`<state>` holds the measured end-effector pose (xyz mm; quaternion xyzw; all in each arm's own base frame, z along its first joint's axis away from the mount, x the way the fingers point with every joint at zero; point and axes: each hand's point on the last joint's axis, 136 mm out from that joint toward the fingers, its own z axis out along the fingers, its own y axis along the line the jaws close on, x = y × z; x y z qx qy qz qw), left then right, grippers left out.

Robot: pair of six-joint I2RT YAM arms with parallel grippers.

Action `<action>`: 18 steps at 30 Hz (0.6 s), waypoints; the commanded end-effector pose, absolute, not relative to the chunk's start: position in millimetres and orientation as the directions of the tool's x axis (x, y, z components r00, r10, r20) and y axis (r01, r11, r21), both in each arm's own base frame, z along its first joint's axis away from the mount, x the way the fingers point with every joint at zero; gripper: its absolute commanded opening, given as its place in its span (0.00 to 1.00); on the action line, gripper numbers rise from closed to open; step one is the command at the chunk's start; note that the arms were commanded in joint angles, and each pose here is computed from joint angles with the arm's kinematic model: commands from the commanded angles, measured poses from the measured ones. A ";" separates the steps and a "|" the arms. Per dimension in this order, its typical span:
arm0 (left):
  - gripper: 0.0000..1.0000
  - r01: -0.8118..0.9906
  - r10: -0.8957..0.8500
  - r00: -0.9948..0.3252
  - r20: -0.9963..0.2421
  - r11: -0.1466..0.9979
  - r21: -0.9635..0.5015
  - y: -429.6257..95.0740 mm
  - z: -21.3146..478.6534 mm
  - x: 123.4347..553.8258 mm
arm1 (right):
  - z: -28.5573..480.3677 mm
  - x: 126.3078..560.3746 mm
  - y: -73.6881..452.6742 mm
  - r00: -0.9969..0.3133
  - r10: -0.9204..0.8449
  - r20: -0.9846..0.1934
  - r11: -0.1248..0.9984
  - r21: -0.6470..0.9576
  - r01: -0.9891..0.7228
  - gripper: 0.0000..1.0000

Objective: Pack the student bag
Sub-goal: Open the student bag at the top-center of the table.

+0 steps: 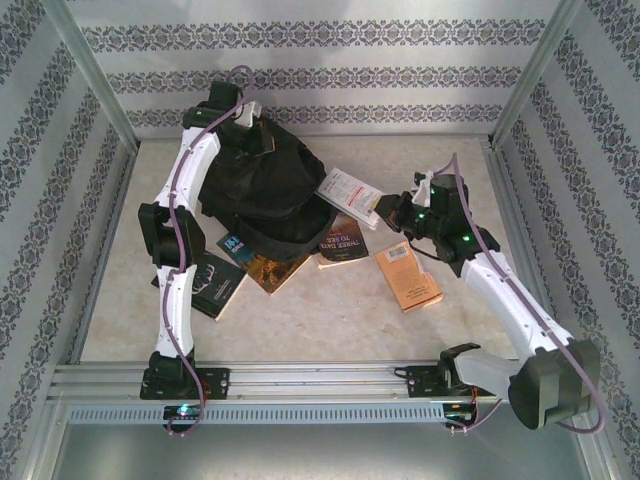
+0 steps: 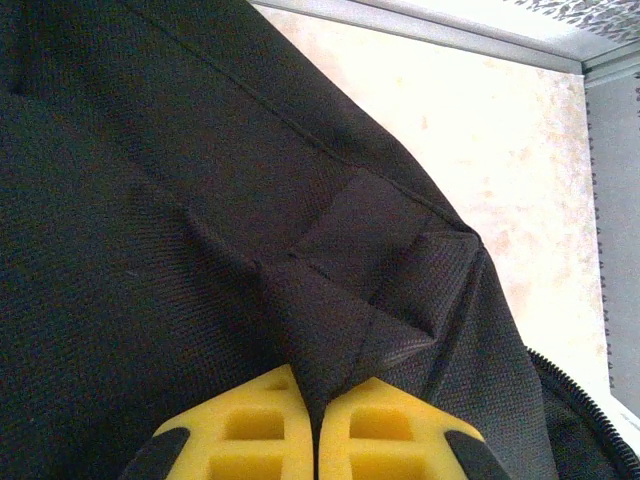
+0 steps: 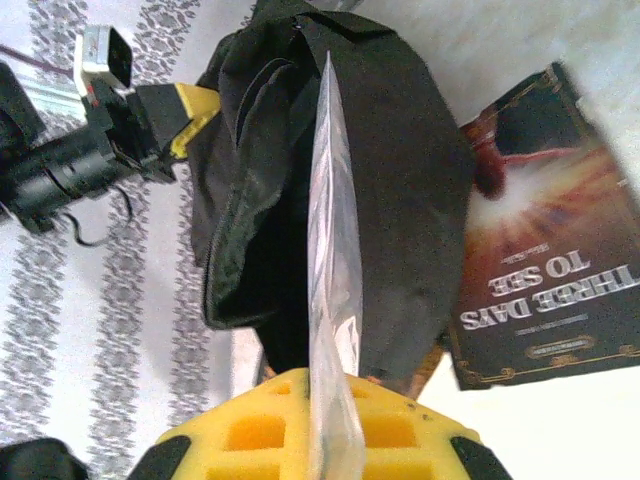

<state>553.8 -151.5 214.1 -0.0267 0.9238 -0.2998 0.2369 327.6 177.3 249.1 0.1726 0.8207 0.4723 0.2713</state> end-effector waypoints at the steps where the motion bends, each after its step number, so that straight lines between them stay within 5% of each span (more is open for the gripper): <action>1: 0.11 0.186 -0.180 -0.854 -0.488 0.771 -0.609 -172.7 268.7 538.1 | 276.1 338.6 201.6 -0.815 0.545 -0.197 0.343 0.939 0.003 0.00; 3: 0.36 0.187 -0.160 -0.858 -0.488 0.789 -0.586 -174.6 265.2 533.2 | 277.7 344.6 210.9 -0.821 0.551 -0.149 0.284 0.959 0.016 0.00; 5: 0.51 0.200 -0.119 -0.852 -0.510 0.826 -0.527 -174.3 266.8 524.3 | 285.0 348.1 218.7 -0.822 0.552 -0.142 0.245 0.970 -0.003 0.00; 18: 0.84 0.356 0.180 -0.724 -0.665 0.924 -0.138 -198.7 292.3 447.8 | 295.7 350.0 238.7 -0.836 0.526 -0.157 0.196 0.979 -0.061 0.00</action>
